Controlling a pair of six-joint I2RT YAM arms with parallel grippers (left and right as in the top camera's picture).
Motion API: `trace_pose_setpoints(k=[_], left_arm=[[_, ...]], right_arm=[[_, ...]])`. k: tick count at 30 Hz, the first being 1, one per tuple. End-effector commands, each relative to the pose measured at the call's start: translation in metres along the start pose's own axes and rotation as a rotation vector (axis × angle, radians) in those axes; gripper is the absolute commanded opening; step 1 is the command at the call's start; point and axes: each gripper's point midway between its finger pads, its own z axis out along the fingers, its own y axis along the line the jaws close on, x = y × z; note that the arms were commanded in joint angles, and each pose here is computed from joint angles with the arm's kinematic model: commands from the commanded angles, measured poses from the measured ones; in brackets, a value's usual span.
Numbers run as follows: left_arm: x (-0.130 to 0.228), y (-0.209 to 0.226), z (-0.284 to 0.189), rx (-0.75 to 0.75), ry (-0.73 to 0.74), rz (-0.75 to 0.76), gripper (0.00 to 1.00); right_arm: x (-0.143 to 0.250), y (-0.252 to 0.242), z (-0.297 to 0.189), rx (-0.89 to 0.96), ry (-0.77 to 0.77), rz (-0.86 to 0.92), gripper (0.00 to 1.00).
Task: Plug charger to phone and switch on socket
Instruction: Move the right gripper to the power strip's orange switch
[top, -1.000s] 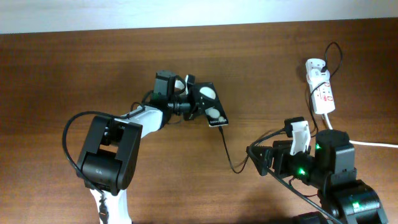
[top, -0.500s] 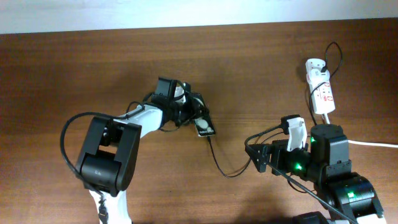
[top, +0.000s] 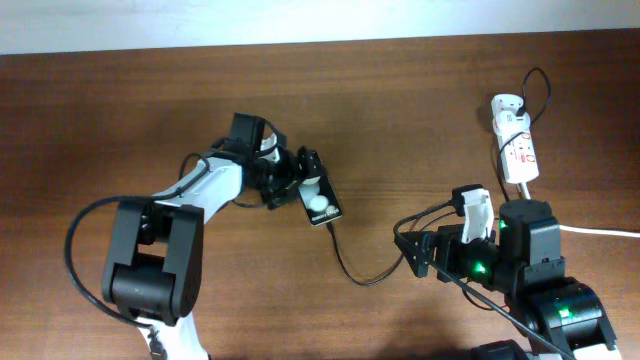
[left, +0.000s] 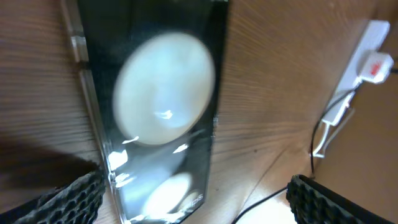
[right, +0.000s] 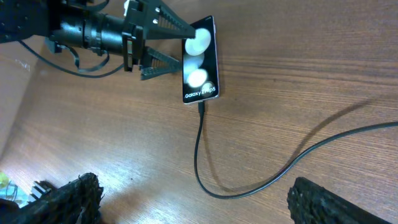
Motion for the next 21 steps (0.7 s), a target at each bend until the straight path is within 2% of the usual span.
trace_pose_setpoints(k=[1,6,8,12,15,19,21], left_arm=[[0.002,0.093,0.006,-0.281,-0.025,-0.143,0.99],[-0.01,0.094,-0.019,-0.26,-0.02,-0.2,0.99],[-0.021,0.071,-0.036,-0.212,-0.041,-0.121,0.99],[-0.044,-0.013,-0.099,-0.111,-0.215,0.164,0.99],[-0.022,-0.077,-0.153,-0.089,-0.356,0.444,0.99],[0.013,-0.105,-0.175,-0.102,-0.383,0.617,0.99],[0.025,-0.106,-0.172,-0.113,-0.356,0.626,0.99]], right_arm=[[-0.001,-0.002,-0.001,0.012,-0.004,-0.007,0.99],[-0.008,-0.01,-0.004,0.07,-0.033,-0.016,0.99],[-0.02,-0.018,-0.009,0.137,-0.072,-0.024,0.99],[-0.054,-0.025,-0.001,0.187,-0.025,-0.033,0.99],[-0.097,-0.063,-0.004,0.282,-0.033,0.079,0.99],[-0.146,-0.127,-0.034,0.408,-0.082,0.207,0.99],[-0.17,-0.159,-0.051,0.459,-0.124,0.273,0.99]])
